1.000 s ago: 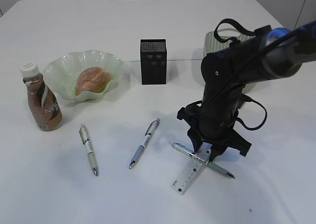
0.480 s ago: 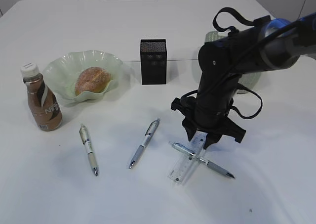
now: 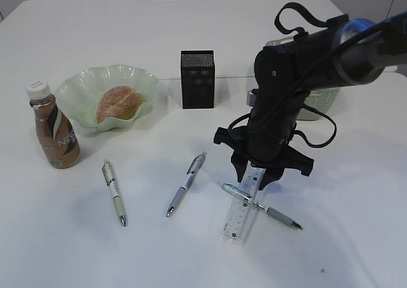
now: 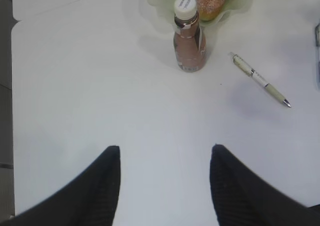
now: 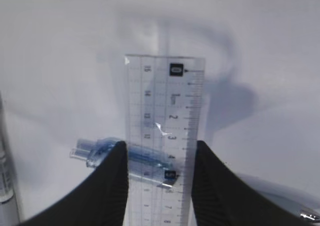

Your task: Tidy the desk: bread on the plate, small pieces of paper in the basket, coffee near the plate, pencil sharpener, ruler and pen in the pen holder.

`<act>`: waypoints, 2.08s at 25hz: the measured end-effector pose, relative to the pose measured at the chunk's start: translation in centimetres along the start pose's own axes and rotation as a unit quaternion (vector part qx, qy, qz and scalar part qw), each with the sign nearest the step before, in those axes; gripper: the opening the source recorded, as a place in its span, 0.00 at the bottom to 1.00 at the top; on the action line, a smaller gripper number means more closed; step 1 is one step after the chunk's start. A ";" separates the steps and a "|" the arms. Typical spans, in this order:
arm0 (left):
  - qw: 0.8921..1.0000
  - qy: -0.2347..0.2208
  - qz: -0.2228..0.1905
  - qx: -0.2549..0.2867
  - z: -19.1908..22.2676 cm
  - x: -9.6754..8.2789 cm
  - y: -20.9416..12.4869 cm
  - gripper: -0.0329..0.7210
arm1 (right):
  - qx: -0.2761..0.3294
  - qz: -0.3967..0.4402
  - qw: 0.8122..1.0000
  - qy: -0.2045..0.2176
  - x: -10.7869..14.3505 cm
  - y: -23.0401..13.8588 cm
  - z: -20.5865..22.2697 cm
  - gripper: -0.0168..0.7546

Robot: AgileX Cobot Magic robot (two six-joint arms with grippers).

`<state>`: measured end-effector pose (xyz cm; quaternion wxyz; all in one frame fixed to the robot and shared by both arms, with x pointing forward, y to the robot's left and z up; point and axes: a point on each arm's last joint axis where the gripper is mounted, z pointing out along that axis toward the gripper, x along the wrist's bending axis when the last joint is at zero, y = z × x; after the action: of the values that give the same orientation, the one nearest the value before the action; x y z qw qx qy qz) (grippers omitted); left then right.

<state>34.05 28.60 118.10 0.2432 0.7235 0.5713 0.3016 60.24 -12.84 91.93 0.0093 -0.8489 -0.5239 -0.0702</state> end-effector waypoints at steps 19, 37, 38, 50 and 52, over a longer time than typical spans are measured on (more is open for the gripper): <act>1.000 -0.014 -0.005 -0.002 0.0 -0.3 0.0 0.58 | -0.011 -0.122 0.992 0.022 1.8 1.2 -2.6 0.41; 1.000 -0.015 -0.005 -0.003 0.0 -0.3 0.1 0.58 | -0.088 -0.295 0.949 0.068 4.7 3.3 -7.0 0.41; 1.000 -0.015 -0.005 -0.003 0.0 -0.3 0.1 0.58 | -0.099 -0.301 0.946 0.073 5.0 3.5 -7.3 0.41; 1.000 -0.017 -0.005 -0.016 0.0 -0.3 0.3 0.58 | -0.211 -0.348 0.906 0.119 6.5 5.0 -8.7 0.41; 1.000 -0.017 -0.005 -0.017 0.0 -0.3 0.3 0.58 | -0.239 -0.353 0.896 0.125 6.7 5.2 -9.3 0.41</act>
<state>34.20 28.23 118.26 0.2663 0.7215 0.5658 0.2974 66.85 -10.08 102.33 -0.1539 -0.5689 -0.7513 -0.2970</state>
